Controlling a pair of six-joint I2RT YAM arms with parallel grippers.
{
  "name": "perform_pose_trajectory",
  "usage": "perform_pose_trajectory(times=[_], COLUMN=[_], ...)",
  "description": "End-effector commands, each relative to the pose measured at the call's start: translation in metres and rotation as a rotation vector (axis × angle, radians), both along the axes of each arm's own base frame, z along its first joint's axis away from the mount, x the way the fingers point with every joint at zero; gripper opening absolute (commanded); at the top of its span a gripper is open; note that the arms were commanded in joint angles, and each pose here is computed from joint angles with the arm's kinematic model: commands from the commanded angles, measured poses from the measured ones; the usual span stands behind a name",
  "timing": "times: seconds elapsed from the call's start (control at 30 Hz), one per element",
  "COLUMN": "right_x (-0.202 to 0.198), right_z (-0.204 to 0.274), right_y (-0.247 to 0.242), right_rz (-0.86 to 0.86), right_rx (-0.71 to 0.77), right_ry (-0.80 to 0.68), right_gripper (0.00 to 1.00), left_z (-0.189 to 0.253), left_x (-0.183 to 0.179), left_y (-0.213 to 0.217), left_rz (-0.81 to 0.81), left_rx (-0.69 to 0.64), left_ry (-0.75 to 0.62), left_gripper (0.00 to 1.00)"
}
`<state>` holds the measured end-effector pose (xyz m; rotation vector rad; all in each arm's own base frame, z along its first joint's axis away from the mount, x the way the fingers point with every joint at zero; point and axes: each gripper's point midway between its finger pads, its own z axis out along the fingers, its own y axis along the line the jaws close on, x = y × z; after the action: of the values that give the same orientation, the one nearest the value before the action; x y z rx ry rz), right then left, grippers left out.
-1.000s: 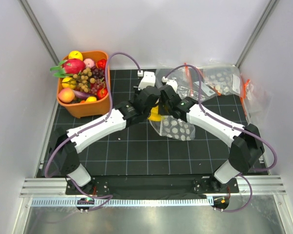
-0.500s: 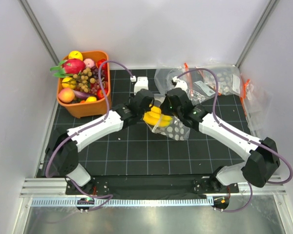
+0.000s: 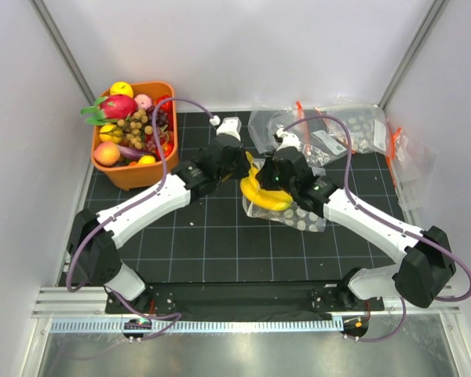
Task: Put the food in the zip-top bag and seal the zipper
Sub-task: Place the fake fruit in the zipper food storage bag, then adjust the zipper food storage bag at the center of the board.
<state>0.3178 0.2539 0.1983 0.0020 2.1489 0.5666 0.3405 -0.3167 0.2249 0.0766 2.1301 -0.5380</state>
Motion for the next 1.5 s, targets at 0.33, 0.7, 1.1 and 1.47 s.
perform_pose_trajectory(times=[0.33, 0.7, 1.1, 1.47], right_x=[-0.008, -0.009, -0.006, -0.002], right_z=[0.037, 0.031, 0.015, 0.018], right_y=[0.0, -0.021, -0.037, -0.037], right_rz=[0.094, 0.03, -0.07, -0.064], right_rx=[0.06, 0.013, 0.082, 0.083], right_ry=[-0.135, -0.155, -0.15, -0.144], right_gripper=[0.01, 0.01, 0.01, 0.01], left_z=[0.016, 0.021, 0.014, -0.042], left_x=[-0.019, -0.047, -0.048, -0.048], left_y=[-0.026, -0.035, -0.004, 0.049], left_rz=[-0.16, -0.279, -0.225, -0.091], left_rx=[-0.236, -0.335, -0.243, -0.065], left_ry=[0.162, 0.209, 0.172, 0.207], left_gripper=[0.0, 0.52, 0.69, 0.73])
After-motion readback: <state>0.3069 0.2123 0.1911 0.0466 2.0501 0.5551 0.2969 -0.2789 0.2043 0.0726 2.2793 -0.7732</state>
